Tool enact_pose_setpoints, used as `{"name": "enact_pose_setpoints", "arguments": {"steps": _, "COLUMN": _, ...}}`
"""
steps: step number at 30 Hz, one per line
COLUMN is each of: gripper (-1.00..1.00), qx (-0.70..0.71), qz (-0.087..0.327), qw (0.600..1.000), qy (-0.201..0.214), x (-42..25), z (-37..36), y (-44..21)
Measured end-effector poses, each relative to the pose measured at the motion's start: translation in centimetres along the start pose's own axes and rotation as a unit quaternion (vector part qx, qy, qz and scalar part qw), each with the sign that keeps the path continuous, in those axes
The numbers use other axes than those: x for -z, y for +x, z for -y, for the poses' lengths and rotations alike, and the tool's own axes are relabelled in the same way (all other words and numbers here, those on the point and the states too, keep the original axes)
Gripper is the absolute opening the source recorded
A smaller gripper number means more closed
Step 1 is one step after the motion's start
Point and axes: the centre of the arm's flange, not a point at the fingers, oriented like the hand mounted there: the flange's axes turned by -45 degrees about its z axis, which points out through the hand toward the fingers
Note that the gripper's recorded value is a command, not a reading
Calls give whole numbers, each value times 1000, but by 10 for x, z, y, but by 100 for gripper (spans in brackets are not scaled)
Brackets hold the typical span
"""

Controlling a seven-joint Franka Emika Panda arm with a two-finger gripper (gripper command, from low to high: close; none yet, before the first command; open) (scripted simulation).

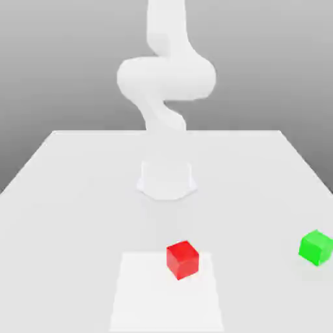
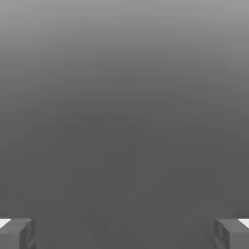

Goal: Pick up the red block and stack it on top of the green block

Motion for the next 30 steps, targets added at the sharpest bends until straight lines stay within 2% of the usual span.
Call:
{"name": "enact_pose_setpoints", "arguments": {"steps": 9, "gripper": 0, "qx": 99, "qz": 165, "qw": 981, "qy": 37, "x": -203, "z": 18, "y": -108}}
{"name": "enact_pose_setpoints", "arguments": {"steps": 17, "gripper": 0, "qx": 202, "qz": 320, "qw": 922, "qy": 78, "x": -316, "z": 35, "y": -287}}
{"name": "enact_pose_setpoints", "arguments": {"steps": 19, "gripper": 0, "qx": 214, "qz": 337, "qw": 913, "qy": 84, "x": -333, "z": 37, "y": -316}}
{"name": "enact_pose_setpoints", "arguments": {"steps": 24, "gripper": 0, "qx": 217, "qz": 342, "qw": 910, "qy": 86, "x": -366, "z": 37, "y": -351}}
{"name": "enact_pose_setpoints", "arguments": {"steps": 25, "gripper": -100, "qx": 217, "qz": 342, "qw": 910, "qy": 86, "x": -371, "z": 37, "y": -356}}
{"name": "enact_pose_setpoints", "arguments": {"steps": 30, "gripper": -100, "qx": 217, "qz": 343, "qw": 910, "qy": 86, "x": -371, "z": 37, "y": -357}}
